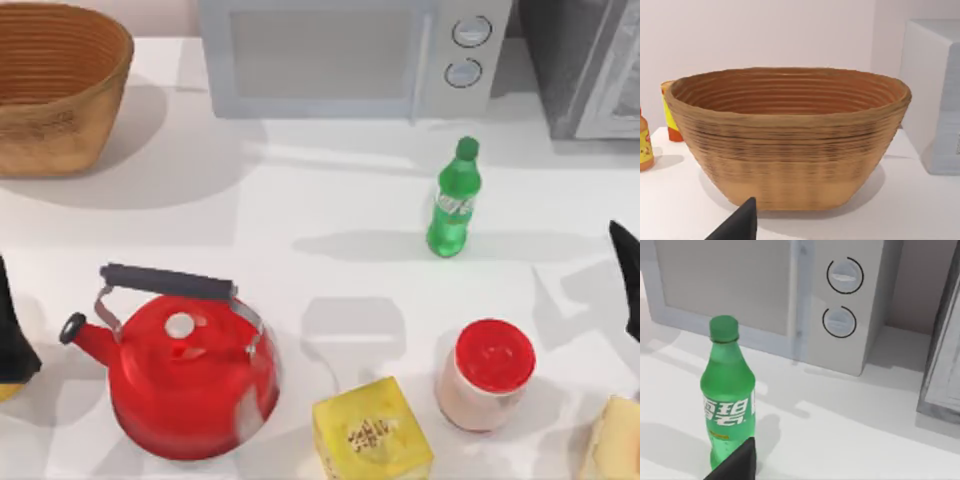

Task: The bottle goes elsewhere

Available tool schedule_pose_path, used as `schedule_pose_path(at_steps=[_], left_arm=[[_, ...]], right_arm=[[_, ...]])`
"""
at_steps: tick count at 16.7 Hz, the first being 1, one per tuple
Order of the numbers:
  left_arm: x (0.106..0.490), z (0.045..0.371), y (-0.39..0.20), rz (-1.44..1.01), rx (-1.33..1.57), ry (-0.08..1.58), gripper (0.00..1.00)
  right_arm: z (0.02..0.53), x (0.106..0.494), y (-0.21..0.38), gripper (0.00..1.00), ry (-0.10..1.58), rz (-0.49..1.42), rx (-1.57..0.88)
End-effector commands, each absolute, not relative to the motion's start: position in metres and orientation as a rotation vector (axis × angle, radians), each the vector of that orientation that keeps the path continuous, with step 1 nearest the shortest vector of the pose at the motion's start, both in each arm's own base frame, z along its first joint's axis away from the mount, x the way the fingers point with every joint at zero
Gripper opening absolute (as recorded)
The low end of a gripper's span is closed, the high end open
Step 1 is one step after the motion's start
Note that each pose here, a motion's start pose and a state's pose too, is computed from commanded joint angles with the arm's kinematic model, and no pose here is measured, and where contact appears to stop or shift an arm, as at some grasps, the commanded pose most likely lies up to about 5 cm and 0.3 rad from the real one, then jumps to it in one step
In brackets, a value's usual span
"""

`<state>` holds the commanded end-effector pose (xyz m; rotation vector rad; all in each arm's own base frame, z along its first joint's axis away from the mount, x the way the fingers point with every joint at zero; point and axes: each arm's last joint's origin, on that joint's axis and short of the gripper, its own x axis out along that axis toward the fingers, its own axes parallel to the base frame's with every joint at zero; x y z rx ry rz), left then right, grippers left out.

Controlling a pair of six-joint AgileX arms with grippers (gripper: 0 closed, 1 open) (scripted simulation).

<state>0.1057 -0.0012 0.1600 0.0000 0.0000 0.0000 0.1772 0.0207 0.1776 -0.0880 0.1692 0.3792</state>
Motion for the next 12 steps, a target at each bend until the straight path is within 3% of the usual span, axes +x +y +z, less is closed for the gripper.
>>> schedule_pose_path(at_steps=[7,12], left_arm=[[0.106,0.16,-0.001,0.0,0.0,0.0,1.0],[0.106,0.16,-0.001,0.0,0.0,0.0,1.0]], right_arm=[[0.139,0.248,0.042,1.0,0.251,0.635,-0.112],[0.106,0.269,0.053,1.0,0.28,0.751,-0.116]])
